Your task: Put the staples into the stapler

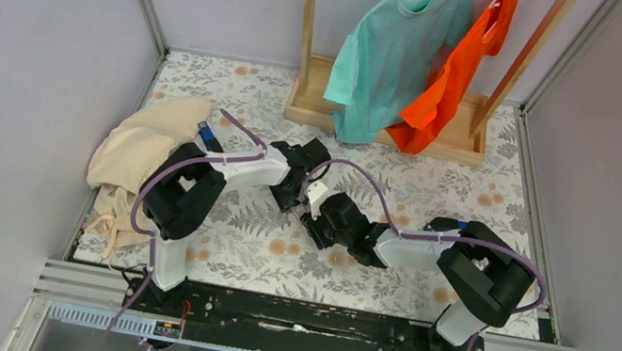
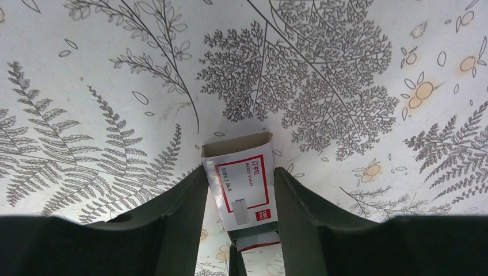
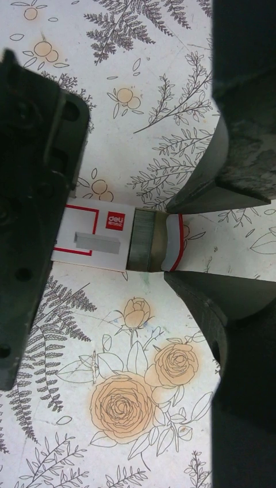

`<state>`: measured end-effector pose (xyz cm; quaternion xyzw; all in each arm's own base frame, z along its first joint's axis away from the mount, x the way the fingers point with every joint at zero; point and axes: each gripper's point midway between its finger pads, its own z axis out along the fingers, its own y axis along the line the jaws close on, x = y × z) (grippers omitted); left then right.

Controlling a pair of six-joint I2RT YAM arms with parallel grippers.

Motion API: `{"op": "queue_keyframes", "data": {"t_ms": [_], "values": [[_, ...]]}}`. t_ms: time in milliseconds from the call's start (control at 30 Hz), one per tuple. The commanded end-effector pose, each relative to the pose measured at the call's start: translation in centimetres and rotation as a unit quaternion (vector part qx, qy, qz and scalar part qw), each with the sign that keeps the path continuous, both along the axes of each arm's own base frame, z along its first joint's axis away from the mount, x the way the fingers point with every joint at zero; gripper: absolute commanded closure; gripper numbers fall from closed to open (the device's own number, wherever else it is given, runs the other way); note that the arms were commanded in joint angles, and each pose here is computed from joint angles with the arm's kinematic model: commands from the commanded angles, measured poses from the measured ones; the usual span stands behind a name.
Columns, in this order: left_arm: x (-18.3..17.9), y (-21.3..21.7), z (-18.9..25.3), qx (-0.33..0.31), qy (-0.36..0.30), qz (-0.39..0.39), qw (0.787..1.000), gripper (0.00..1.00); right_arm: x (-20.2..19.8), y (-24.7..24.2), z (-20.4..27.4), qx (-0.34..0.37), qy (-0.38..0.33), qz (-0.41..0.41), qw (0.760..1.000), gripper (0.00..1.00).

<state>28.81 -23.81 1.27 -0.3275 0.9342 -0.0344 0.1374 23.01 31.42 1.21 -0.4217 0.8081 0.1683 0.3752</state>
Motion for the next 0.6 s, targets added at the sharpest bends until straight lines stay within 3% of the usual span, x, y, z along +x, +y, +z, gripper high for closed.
{"op": "queue_keyframes", "data": {"t_ms": [0, 567], "values": [[-0.3, 4.2, -1.7, 0.082, 0.021, 0.016, 0.996, 0.48, -1.7, -1.9, -1.6, -0.045, 0.018, 0.012, 0.999, 0.54], [2.7, 6.8, -1.5, 0.089, 0.015, 0.008, 0.996, 0.42, -1.7, -3.1, -1.9, -0.072, 0.011, 0.010, 0.997, 0.54]]}}
